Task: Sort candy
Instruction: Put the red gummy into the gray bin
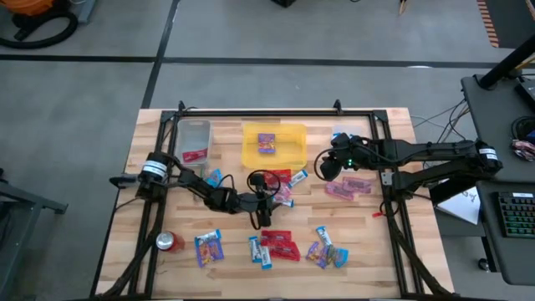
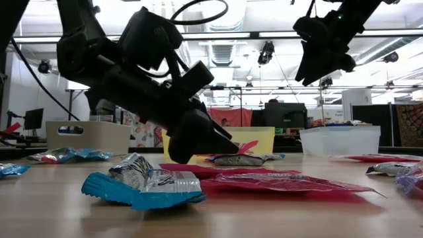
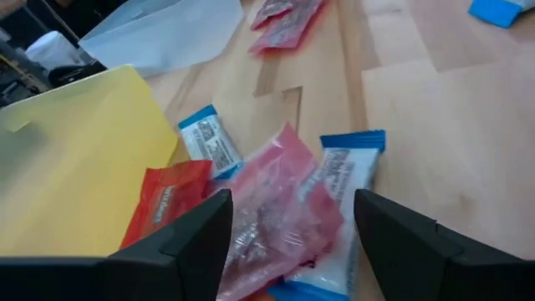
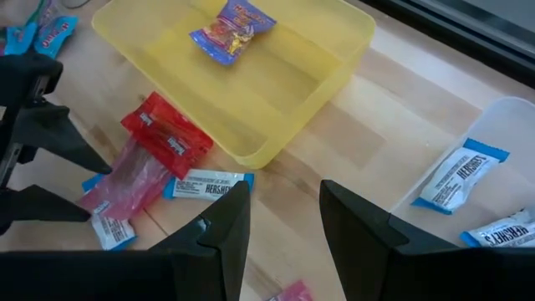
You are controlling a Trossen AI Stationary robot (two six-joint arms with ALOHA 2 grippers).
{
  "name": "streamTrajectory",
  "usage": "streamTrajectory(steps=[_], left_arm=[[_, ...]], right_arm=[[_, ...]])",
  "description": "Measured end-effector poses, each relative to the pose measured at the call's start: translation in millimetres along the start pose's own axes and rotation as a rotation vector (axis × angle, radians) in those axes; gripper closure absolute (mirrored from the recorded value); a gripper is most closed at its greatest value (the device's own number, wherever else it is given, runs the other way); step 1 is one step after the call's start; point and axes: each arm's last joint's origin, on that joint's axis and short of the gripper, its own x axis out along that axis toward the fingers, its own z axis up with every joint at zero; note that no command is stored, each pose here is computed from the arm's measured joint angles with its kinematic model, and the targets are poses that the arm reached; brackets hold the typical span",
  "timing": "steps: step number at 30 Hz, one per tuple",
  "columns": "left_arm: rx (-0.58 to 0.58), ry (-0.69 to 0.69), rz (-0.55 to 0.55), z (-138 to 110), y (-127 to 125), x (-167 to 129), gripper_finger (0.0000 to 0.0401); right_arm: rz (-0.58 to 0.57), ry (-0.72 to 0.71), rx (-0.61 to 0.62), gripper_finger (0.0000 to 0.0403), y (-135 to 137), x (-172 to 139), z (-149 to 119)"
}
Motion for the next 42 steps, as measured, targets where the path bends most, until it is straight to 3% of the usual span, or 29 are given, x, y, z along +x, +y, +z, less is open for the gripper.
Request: streamTrajectory(steps=[14, 24, 32, 42], left_arm=[[-0.047, 0.047, 0.035, -7.6, 14.4, 6.2, 0.0246], [-0.046, 0.047, 0.033, -7.6, 13.8, 5.9, 0.0388], [-0.056, -0.001, -0.047, 14.5, 18.4, -7.0, 0.0399], [-0.064, 0.015, -0.062, 62.1, 51.1, -57.5, 0.0401]], right_arm=[[0.000, 0.000, 0.002, 0.0264, 0.0, 0.0, 0.0], [0.000, 0.000, 0.002, 0.0264, 0.0, 0.0, 0.0], [0.000, 0.000, 0.002, 0.0264, 0.0, 0.0, 0.0], [0.000, 0.000, 0.002, 0.0264, 0.0, 0.1, -0.1]])
